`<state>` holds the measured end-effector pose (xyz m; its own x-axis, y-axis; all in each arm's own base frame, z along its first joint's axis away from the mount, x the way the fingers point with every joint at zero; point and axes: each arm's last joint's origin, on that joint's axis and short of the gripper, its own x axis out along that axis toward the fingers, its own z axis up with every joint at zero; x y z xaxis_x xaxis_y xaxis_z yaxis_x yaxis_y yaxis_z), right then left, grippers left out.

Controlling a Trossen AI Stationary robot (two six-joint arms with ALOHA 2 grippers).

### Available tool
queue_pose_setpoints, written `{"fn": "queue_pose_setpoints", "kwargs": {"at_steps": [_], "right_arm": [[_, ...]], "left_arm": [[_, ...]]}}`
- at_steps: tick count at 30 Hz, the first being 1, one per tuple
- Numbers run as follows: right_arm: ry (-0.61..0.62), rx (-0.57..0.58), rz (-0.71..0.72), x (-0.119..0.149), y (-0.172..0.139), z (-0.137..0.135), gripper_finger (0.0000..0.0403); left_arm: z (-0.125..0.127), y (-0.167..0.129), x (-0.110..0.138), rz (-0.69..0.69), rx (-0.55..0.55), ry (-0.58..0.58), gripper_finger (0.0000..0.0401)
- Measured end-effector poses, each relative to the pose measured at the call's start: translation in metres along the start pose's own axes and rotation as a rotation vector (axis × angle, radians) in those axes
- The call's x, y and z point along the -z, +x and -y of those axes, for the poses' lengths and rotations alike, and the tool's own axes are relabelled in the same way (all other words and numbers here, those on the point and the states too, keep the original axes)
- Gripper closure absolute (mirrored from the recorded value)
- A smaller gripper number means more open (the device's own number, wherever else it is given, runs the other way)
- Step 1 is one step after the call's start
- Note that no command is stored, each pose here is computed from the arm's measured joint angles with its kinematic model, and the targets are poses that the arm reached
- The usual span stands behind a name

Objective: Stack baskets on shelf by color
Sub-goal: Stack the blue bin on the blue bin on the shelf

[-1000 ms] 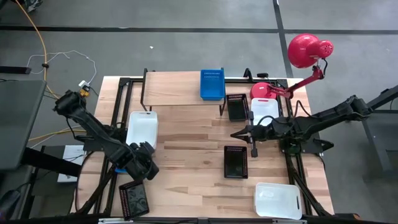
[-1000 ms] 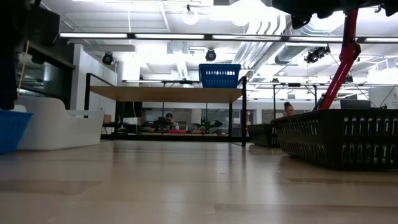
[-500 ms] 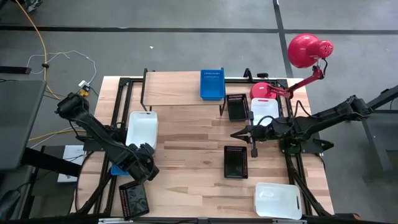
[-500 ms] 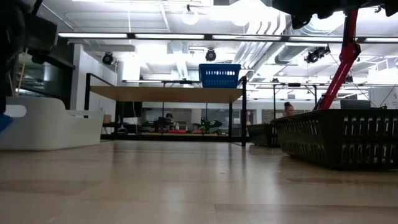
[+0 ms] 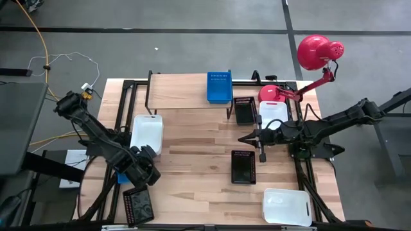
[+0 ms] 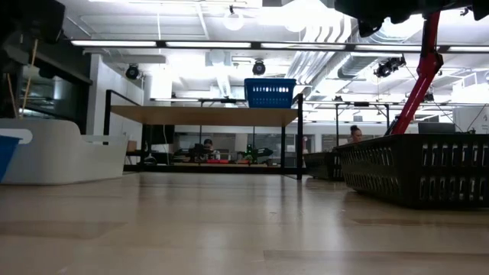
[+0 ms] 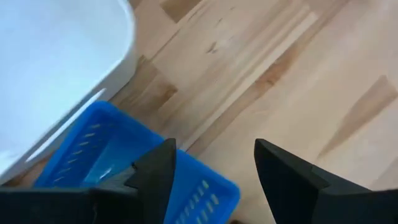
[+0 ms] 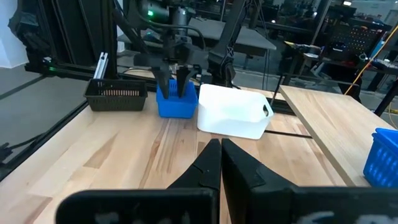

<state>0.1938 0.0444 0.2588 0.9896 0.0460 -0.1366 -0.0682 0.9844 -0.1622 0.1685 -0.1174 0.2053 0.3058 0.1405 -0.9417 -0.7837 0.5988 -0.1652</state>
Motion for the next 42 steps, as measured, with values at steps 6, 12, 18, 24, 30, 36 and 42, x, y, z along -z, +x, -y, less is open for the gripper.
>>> {"fn": "queue_pose_setpoints", "kwargs": {"at_steps": [6,12,18,24,30,36,42], "right_arm": [[0.004,0.0,-0.002,0.0,0.0,0.0,0.0402],[0.004,0.0,-0.001,0.0,0.0,0.0,0.0402],[0.004,0.0,-0.002,0.0,0.0,0.0,0.0402],[0.004,0.0,-0.002,0.0,0.0,0.0,0.0402],[-0.001,0.0,-0.002,0.0,0.0,0.0,0.0402],[-0.001,0.0,-0.002,0.0,0.0,0.0,0.0402],[-0.001,0.0,-0.002,0.0,0.0,0.0,0.0402]], "left_arm": [[-0.011,-0.004,0.011,0.02,-0.095,-0.078,0.0194],[-0.008,0.0,0.017,0.063,-0.092,-0.147,0.0194],[-0.008,0.011,0.021,0.071,-0.143,-0.186,0.0194],[-0.009,0.022,0.024,0.077,-0.155,-0.214,0.0194],[-0.005,0.022,0.025,0.076,-0.11,-0.207,0.0194],[-0.002,0.023,0.025,0.064,-0.082,-0.2,0.0208],[0.0,0.023,0.025,0.064,-0.071,-0.195,0.0286]]}}
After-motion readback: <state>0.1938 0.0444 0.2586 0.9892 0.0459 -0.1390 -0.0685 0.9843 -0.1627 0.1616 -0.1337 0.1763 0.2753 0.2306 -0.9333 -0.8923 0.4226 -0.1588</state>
